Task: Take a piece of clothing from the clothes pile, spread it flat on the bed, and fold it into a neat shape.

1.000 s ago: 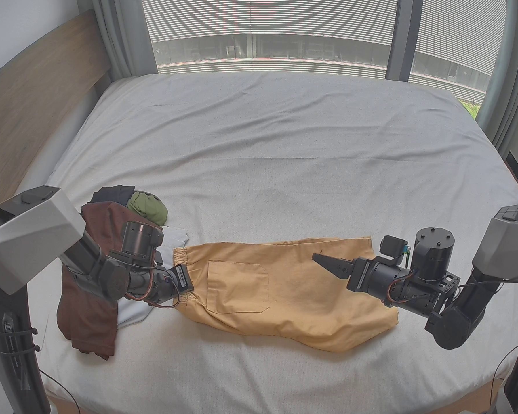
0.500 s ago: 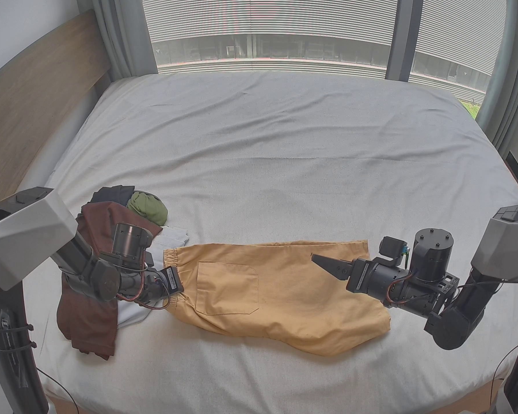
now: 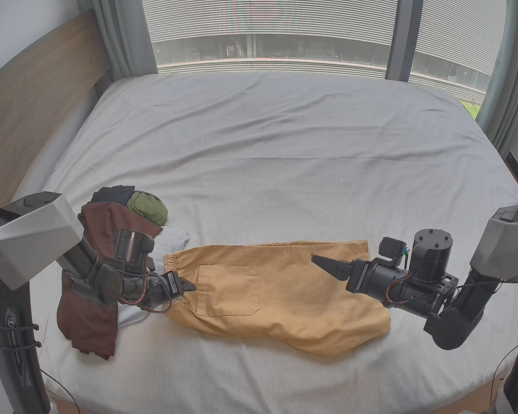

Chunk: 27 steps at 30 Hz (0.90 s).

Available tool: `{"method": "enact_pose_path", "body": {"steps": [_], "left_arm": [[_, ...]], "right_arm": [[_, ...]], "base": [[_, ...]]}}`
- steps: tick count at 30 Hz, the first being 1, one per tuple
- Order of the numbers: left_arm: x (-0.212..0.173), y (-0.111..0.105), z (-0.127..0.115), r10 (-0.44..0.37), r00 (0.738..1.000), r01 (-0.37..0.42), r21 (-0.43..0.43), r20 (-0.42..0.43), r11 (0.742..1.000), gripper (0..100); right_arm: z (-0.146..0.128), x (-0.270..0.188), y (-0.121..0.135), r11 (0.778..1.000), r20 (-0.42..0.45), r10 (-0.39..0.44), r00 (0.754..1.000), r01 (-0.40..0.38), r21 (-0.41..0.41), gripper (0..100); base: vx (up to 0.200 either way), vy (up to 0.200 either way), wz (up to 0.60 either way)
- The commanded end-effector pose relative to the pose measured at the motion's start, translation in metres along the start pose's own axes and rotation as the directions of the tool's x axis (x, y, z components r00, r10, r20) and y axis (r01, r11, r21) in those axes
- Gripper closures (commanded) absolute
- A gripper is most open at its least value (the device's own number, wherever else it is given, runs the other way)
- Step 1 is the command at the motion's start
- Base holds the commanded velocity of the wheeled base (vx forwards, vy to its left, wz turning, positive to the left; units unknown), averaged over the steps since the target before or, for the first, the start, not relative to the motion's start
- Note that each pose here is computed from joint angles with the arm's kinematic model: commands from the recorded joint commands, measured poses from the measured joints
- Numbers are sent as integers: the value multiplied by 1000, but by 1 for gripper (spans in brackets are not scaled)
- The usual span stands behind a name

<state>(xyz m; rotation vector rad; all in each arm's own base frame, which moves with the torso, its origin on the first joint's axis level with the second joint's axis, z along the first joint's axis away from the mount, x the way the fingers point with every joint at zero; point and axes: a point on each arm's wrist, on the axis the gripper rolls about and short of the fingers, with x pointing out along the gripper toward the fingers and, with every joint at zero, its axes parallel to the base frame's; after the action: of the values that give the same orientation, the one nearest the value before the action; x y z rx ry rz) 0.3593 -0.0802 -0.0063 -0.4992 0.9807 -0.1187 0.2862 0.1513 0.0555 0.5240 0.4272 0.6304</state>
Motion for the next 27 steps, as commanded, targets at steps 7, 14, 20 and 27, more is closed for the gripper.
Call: {"method": "enact_pose_path", "body": {"steps": [7,14,20,27], "left_arm": [[11,4,-2,16,1000,-16,-31,-8,999,0],[12,-5,6,11,1000,-12,-52,-29,999,0],[11,-7,9,9,999,-12,-82,-32,997,0],[10,-7,10,-7,999,4,-86,-37,996,100]], "right_arm": [[-3,2,-2,1000,-9,-3,1000,3,2,0],[-3,3,-3,1000,2,2,1000,-2,-1,0],[-3,3,-3,1000,6,5,1000,-5,-2,0],[-3,3,-2,1000,6,5,1000,-5,-2,0]], "base": [[0,0,0],[0,0,0],[0,0,0],[0,0,0]]}}
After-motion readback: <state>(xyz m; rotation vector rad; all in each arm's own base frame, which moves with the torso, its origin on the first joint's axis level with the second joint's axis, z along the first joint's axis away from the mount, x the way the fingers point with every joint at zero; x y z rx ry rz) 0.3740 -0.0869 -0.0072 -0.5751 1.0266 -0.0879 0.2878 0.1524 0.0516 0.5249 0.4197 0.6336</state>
